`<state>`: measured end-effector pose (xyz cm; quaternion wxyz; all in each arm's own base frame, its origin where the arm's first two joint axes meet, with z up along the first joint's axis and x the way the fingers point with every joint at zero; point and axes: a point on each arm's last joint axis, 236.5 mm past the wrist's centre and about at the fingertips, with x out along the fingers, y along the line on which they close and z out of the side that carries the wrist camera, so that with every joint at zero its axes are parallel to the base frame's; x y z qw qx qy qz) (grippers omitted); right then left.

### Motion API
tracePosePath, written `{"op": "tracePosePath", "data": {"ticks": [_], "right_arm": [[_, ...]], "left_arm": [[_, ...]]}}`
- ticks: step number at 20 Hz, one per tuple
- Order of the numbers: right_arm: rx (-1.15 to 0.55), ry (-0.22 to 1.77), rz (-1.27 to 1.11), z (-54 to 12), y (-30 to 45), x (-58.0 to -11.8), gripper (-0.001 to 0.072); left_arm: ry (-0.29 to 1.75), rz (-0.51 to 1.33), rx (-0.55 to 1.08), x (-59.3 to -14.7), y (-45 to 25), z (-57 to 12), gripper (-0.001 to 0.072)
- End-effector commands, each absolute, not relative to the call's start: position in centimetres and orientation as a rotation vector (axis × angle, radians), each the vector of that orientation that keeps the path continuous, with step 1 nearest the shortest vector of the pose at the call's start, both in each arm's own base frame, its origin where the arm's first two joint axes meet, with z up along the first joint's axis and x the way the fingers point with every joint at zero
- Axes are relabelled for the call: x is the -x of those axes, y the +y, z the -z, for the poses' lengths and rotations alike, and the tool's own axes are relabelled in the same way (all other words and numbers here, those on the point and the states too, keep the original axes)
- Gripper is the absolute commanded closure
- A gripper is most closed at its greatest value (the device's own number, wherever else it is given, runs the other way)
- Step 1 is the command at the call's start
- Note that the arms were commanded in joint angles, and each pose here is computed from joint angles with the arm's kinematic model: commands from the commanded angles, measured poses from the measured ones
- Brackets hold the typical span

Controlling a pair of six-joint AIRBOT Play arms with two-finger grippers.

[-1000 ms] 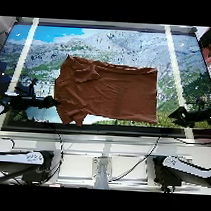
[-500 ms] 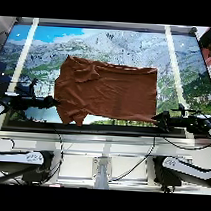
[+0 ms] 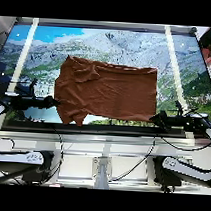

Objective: Fold the clothes and pants, and hang the long-sleeved shirts on hangers.

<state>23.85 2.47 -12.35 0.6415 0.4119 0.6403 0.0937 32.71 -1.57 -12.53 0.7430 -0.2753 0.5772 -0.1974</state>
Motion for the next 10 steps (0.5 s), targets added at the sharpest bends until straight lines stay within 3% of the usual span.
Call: {"op": "tracePosePath", "data": {"ticks": [1,3,6,10], "right_arm": [[-0.886,1.438,-0.191,13.0,1.6,-24.2,0.0393],[-0.877,1.432,-0.189,13.1,1.5,-24.3,0.0365],[-0.819,1.434,-0.189,13.5,0.7,-24.3,0.0212],[-0.781,1.406,-0.149,12.7,-1.7,-25.6,0.0213]], "left_arm": [[1.264,0.435,0.603,-32.7,-1.6,12.5,0.0687],[1.264,0.435,0.603,-32.7,-1.6,12.5,0.0687],[1.264,0.434,0.603,-32.7,-1.6,12.5,0.0687],[1.264,0.434,0.603,-32.7,-1.6,12.5,0.0687]]}}
